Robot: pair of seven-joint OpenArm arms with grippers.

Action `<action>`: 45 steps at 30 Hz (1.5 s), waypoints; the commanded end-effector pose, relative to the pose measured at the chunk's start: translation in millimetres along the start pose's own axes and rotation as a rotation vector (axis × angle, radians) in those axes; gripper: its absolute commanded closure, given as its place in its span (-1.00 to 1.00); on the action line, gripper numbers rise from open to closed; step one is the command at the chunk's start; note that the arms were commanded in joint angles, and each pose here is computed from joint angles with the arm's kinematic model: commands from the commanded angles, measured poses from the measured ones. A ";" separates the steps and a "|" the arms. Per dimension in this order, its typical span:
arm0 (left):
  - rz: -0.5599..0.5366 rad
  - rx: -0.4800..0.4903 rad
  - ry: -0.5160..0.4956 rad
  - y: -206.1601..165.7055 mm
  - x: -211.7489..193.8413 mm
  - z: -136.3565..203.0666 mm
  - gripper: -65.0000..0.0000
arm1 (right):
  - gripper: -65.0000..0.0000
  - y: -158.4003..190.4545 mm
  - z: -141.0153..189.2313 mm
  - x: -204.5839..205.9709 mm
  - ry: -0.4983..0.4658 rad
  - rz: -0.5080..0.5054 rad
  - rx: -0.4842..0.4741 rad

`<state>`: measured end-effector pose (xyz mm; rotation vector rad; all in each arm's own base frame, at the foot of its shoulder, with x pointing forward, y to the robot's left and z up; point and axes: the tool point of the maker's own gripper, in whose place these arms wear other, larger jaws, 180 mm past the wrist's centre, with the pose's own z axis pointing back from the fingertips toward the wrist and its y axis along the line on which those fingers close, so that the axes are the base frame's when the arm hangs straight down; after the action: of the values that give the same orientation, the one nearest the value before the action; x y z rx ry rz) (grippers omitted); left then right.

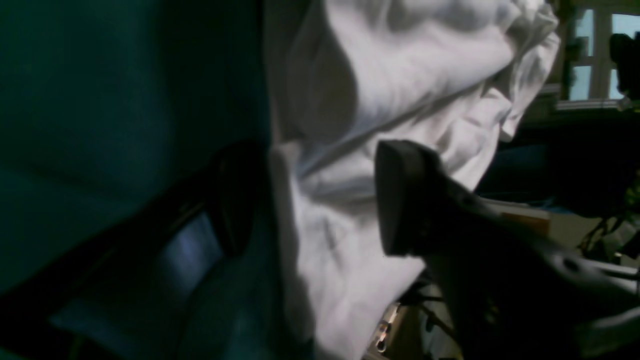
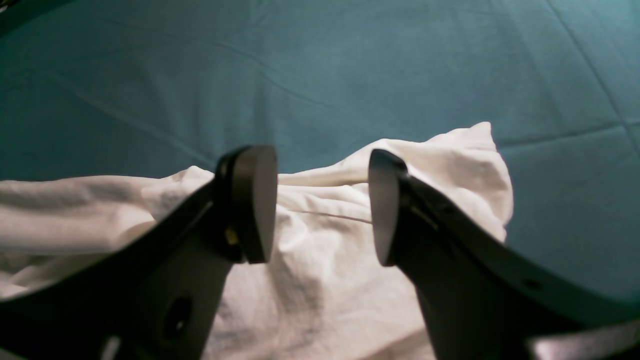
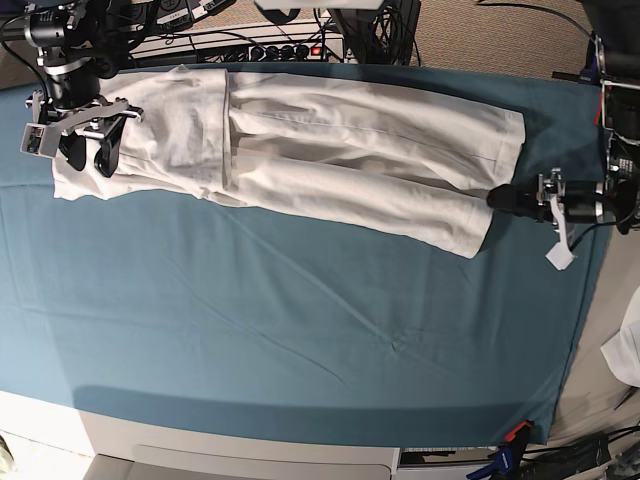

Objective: Fold the T-shirt properly
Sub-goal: 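Move the left gripper to the hem end of the folded shirt, then grasp the hem end with the left gripper and fold it toward the collar end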

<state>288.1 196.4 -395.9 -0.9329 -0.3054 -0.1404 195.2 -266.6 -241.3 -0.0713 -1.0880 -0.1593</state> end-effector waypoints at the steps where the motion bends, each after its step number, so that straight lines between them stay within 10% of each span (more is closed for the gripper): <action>1: 0.007 0.041 0.088 7.1 -16.5 -1.8 -0.11 | 0.09 1.5 2.3 11.6 -0.047 0.013 0.006; 10: 0.007 0.022 0.088 3.0 -16.9 -9.9 -0.04 | 0.09 1.5 2.3 11.6 -0.047 0.014 0.006; 15: 0.020 0.025 0.085 3.0 -15.3 -9.6 1.00 | 0.10 0.3 2.3 11.3 -0.046 0.018 0.000; 22: -0.107 0.008 0.077 -20.9 3.4 -11.8 1.00 | 0.10 -12.1 2.5 10.9 -0.041 0.073 -0.070; 36: -0.730 -0.164 0.119 -171.8 -23.2 -32.5 1.00 | 0.10 -38.5 4.1 7.7 -0.020 0.108 -0.204; 45: -0.760 -0.225 0.003 -209.3 -18.0 -78.0 1.00 | 0.10 -76.5 -25.7 -59.1 0.147 -0.018 -0.223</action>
<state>227.2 11.1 -300.1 -0.9767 -0.5848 -0.8818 173.1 -337.6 -319.7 -0.2306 -0.8767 -0.3171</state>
